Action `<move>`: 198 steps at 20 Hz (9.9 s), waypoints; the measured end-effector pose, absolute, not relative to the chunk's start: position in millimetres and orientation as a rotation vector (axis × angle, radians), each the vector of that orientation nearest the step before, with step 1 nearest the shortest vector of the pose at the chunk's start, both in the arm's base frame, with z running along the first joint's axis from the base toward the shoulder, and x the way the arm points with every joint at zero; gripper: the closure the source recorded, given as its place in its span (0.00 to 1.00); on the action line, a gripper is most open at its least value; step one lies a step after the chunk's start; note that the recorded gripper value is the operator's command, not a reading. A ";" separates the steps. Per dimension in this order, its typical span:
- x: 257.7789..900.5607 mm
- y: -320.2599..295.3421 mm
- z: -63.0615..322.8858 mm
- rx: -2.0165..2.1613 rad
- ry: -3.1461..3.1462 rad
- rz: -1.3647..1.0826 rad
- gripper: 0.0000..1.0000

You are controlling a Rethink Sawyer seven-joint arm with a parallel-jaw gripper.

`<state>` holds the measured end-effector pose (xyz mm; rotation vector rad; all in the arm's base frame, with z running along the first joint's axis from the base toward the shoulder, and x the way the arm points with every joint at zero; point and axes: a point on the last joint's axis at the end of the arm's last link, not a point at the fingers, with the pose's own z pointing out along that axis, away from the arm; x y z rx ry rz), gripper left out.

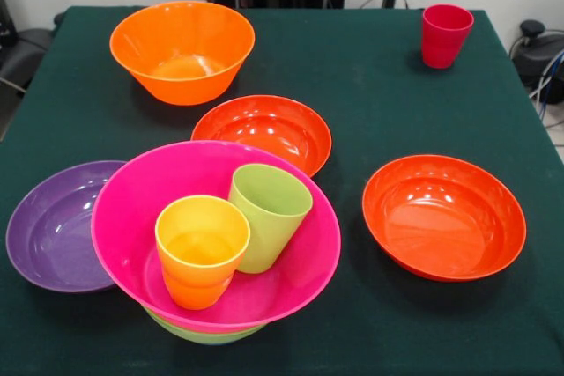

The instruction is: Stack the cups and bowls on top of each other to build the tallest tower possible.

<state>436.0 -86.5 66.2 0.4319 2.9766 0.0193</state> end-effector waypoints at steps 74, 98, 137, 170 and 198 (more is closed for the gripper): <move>494.5 -38.1 10.7 0.472 3.004 -0.057 0.00; 491.1 -68.0 8.0 0.558 2.994 -0.080 0.00; 515.6 -129.1 72.0 0.709 2.928 -0.057 1.00; 603.2 -131.9 259.6 0.697 3.030 -0.024 1.00; 776.6 -76.4 377.5 0.476 3.003 -0.018 1.00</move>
